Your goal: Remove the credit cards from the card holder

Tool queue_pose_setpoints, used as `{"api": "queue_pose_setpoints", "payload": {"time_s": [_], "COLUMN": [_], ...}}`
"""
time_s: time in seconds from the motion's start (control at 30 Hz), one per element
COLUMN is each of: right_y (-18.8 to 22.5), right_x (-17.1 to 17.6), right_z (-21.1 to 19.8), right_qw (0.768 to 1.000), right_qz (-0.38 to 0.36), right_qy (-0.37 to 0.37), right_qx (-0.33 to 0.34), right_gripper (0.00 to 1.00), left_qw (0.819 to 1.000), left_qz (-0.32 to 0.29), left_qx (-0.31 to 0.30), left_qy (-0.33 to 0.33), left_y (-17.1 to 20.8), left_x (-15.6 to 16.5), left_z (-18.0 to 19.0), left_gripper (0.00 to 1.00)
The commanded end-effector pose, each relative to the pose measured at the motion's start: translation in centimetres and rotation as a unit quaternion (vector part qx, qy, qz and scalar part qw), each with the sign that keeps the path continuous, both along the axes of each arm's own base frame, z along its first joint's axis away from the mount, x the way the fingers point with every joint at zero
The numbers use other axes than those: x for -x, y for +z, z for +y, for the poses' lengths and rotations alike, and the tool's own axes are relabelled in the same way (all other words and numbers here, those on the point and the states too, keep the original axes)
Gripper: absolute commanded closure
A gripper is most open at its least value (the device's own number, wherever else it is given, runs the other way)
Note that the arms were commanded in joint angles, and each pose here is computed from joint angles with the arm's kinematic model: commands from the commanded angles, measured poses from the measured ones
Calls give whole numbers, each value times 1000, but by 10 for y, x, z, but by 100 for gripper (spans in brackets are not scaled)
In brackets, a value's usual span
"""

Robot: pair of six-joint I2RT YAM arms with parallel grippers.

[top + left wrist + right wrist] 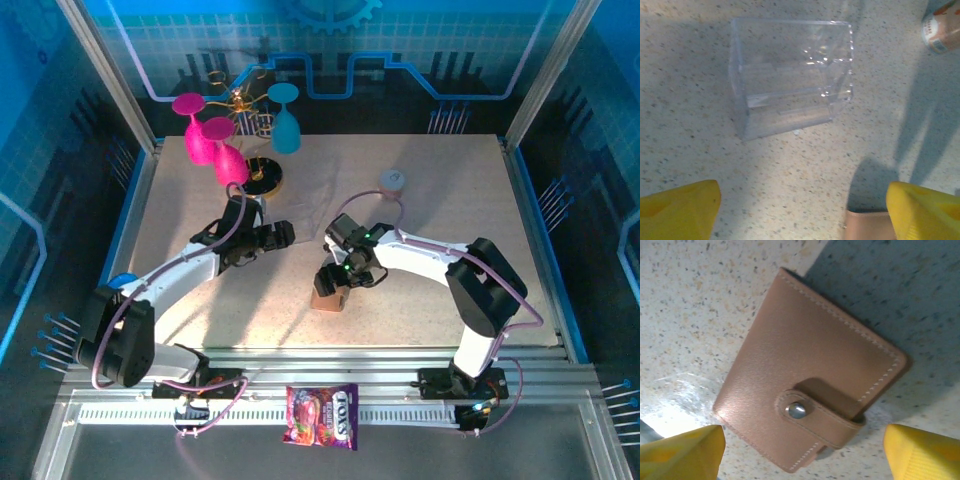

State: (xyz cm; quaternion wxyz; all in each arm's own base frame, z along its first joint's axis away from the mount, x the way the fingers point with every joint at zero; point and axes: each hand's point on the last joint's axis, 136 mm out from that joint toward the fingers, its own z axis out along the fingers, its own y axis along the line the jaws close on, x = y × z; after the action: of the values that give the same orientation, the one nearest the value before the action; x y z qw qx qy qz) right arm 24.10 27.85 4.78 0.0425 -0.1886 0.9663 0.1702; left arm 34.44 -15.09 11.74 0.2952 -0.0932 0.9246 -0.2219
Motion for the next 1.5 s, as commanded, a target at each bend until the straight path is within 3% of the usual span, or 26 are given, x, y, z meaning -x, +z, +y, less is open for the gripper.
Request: {"api": "queue_pose_setpoints", "payload": {"time_s": [0.0,0.23,0.37,0.73,1.2,1.47], "right_y": [9,20,21,16,0,-7], "right_x": [-4,-3,-6,-5,0,4], "right_z": [-18,-8,-10,0,15,19], "right_qw": [999,999,997,994,994,991], "right_qz": [-9,6,-1,4,-4,-6], "right_qy": [6,-47,-83,-108,-79,-59], "right_qx": [31,-2,-7,1,79,122], "right_gripper": [20,37,44,61,66,65], "left_qw": [999,987,973,943,946,950], "left_qz": [28,88,118,177,188,175], "left_qx": [34,125,192,271,261,258], "left_qy": [-26,-45,-51,-70,-28,-6], "left_y": [-2,-20,-31,-54,-68,-64], "left_x": [19,39,44,57,62,59], "left_z": [-19,-60,-82,-111,-90,-70], "left_gripper": [20,38,57,90,98,99]}}
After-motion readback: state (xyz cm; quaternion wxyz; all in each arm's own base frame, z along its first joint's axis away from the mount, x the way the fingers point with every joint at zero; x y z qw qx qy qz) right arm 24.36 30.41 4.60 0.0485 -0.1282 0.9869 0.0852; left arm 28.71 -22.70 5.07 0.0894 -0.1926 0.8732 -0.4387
